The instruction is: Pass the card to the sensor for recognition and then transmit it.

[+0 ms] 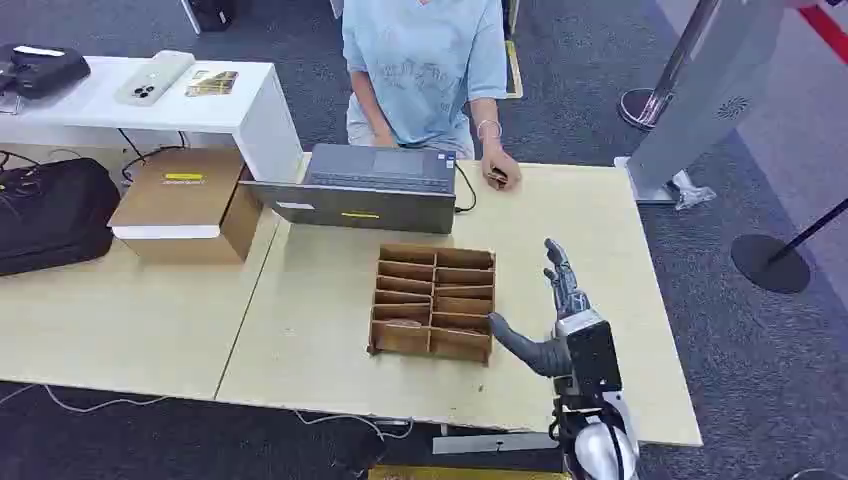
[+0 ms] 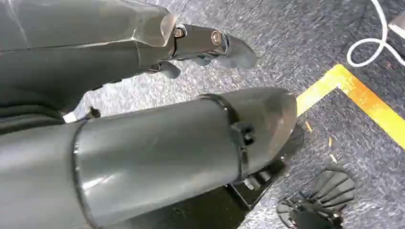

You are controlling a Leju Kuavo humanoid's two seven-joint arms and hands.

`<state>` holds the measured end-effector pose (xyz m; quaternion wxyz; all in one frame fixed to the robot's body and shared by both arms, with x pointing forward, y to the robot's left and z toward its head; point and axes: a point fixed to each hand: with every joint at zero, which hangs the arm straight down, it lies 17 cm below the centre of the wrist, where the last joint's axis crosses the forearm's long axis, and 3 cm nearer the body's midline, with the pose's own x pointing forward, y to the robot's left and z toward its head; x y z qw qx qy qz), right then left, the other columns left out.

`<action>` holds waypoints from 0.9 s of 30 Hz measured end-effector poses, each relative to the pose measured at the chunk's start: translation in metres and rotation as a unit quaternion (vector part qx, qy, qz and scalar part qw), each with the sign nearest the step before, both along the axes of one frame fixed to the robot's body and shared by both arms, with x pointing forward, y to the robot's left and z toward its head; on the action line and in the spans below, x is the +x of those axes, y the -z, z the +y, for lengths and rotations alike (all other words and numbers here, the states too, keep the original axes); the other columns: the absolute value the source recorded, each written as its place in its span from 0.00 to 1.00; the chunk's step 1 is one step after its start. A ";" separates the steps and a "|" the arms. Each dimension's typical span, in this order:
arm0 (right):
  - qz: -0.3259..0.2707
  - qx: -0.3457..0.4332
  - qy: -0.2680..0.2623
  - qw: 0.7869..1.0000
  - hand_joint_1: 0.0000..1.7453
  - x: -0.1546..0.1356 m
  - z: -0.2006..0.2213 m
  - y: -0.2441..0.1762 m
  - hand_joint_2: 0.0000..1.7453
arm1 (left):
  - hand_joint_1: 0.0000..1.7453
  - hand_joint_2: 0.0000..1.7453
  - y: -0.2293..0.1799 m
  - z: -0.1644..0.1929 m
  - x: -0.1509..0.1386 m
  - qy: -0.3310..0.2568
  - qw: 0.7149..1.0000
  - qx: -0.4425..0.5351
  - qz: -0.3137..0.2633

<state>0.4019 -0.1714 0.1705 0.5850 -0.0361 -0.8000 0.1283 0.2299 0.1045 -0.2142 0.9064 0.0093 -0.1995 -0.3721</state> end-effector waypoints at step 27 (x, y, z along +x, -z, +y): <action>-0.223 -0.378 0.150 0.886 0.00 0.072 0.038 -0.119 1.00 | 0.00 0.00 -0.005 -0.006 0.011 -0.048 0.998 -0.016 -0.029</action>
